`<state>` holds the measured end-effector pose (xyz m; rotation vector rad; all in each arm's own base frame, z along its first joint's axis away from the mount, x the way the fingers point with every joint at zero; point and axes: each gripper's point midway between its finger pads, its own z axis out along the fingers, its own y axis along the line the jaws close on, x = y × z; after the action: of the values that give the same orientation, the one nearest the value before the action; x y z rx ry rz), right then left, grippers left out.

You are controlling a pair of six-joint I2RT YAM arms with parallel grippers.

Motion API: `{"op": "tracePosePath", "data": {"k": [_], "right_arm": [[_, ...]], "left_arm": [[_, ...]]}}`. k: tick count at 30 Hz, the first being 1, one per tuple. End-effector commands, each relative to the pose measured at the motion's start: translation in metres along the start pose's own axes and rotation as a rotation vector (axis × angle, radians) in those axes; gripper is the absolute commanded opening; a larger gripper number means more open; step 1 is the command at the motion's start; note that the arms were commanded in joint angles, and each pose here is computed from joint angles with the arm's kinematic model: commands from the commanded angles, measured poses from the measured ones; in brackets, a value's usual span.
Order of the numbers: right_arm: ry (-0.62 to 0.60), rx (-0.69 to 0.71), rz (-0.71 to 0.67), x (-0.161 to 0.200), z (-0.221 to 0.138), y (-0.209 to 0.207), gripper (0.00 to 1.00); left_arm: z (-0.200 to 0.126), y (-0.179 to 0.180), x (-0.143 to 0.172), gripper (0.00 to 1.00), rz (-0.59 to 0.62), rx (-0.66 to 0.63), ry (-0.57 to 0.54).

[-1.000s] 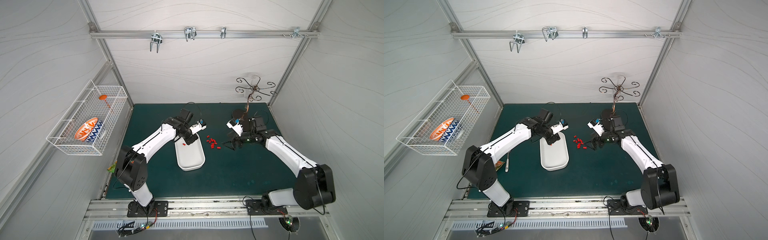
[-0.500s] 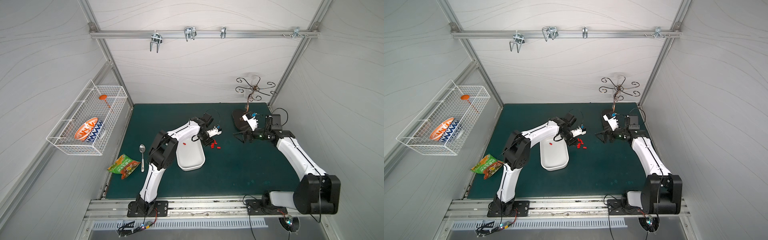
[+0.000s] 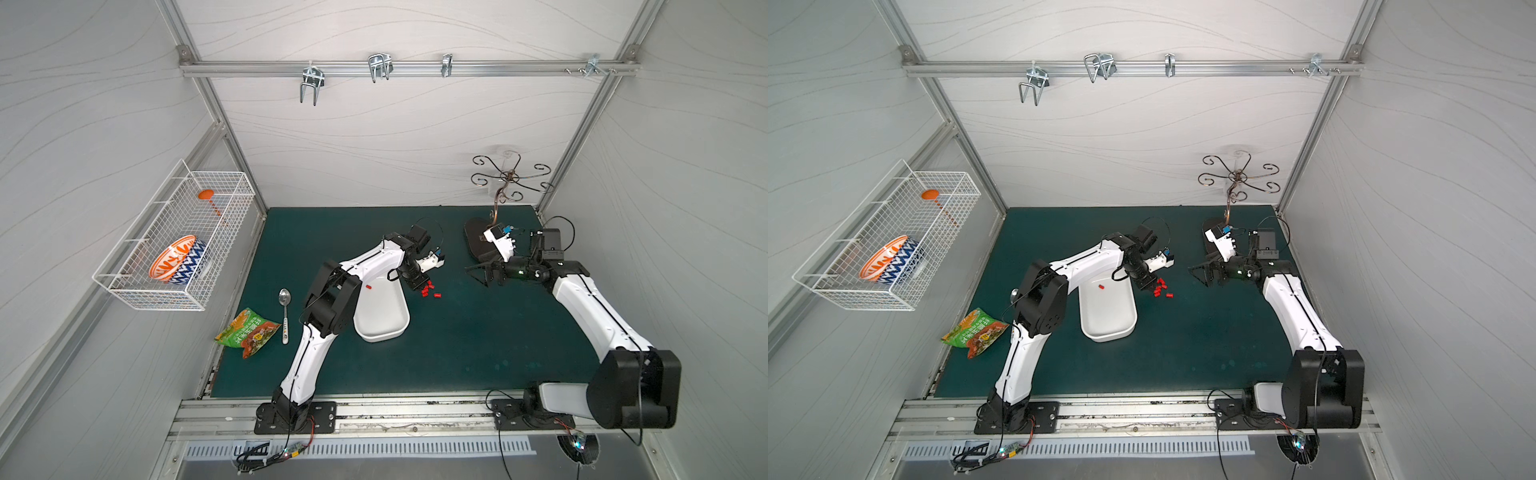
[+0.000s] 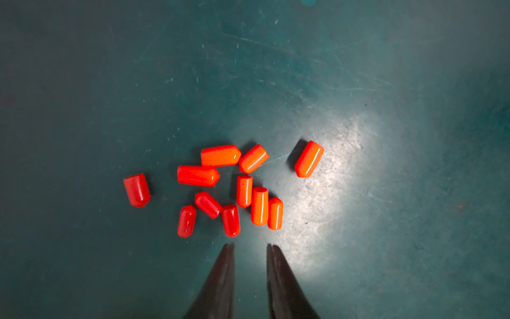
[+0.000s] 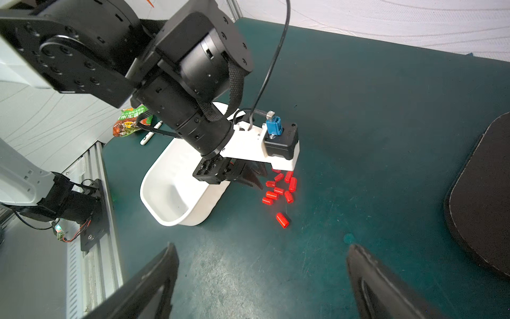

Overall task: Take the screw protection sleeves out of the storage box
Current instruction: Place the screw protection sleeve at the center of the board, then pick up the screw protection sleeve from the storage box.

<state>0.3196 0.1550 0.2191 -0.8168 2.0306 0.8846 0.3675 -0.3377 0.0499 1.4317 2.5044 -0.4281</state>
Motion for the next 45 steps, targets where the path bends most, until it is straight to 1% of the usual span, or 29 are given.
{"op": "tracePosePath", "data": {"k": [1, 4, 6, 7, 10, 13, 16, 19, 24, 28, 31, 34, 37, 39, 42, 45], "right_arm": [[-0.002, -0.021, 0.004, -0.002, 0.0, 0.005, 0.98], [0.0, -0.016, -0.005, -0.002, -0.001, 0.005, 0.98], [0.005, -0.011, -0.009, -0.001, 0.0, 0.004, 0.98], [0.007, -0.014, -0.012, -0.001, 0.0, 0.004, 0.98], [0.012, -0.034, -0.036, -0.002, 0.003, 0.012, 0.99], [0.036, -0.067, -0.104, 0.0, 0.011, 0.031, 0.99], [0.065, -0.129, -0.178, 0.0, 0.024, 0.055, 0.99], [0.108, -0.216, -0.208, -0.002, 0.037, 0.073, 0.99], [0.183, -0.266, -0.274, -0.005, 0.063, 0.089, 0.99], [0.186, -0.311, -0.271, -0.001, 0.083, 0.099, 0.99], [0.189, -0.32, -0.275, 0.009, 0.09, 0.098, 0.99], [0.196, -0.314, -0.263, 0.014, 0.09, 0.097, 0.99], [0.19, -0.312, -0.265, 0.016, 0.087, 0.099, 0.99], [0.189, -0.303, -0.266, 0.016, 0.087, 0.098, 0.99], [0.185, -0.291, -0.273, 0.014, 0.085, 0.097, 0.99], [0.168, -0.274, -0.272, 0.013, 0.08, 0.092, 0.99]], "left_arm": [[-0.03, -0.002, -0.021, 0.28, 0.027, -0.031, -0.069], [-0.047, -0.01, -0.02, 0.3, 0.049, -0.022, -0.08], [-0.067, -0.017, -0.021, 0.33, 0.08, -0.018, -0.108], [-0.07, -0.024, -0.01, 0.34, 0.091, -0.004, -0.095], [-0.095, -0.033, 0.005, 0.38, 0.139, -0.007, -0.105], [-0.113, -0.032, 0.028, 0.39, 0.148, -0.026, -0.091], [-0.124, -0.023, 0.056, 0.4, 0.134, -0.048, -0.08], [-0.129, -0.007, 0.079, 0.41, 0.123, -0.088, -0.077], [-0.135, 0.018, 0.108, 0.44, 0.094, -0.151, -0.095], [-0.134, 0.03, 0.127, 0.52, 0.087, -0.18, -0.098], [-0.132, 0.028, 0.135, 0.58, 0.115, -0.174, -0.072], [-0.131, 0.027, 0.138, 0.6, 0.164, -0.173, -0.057], [-0.129, 0.029, 0.137, 0.59, 0.239, -0.178, -0.051], [-0.127, 0.029, 0.137, 0.57, 0.309, -0.167, -0.034], [-0.128, 0.022, 0.134, 0.54, 0.456, -0.111, -0.019], [-0.125, 0.022, 0.13, 0.52, 0.582, -0.081, -0.014]]}}
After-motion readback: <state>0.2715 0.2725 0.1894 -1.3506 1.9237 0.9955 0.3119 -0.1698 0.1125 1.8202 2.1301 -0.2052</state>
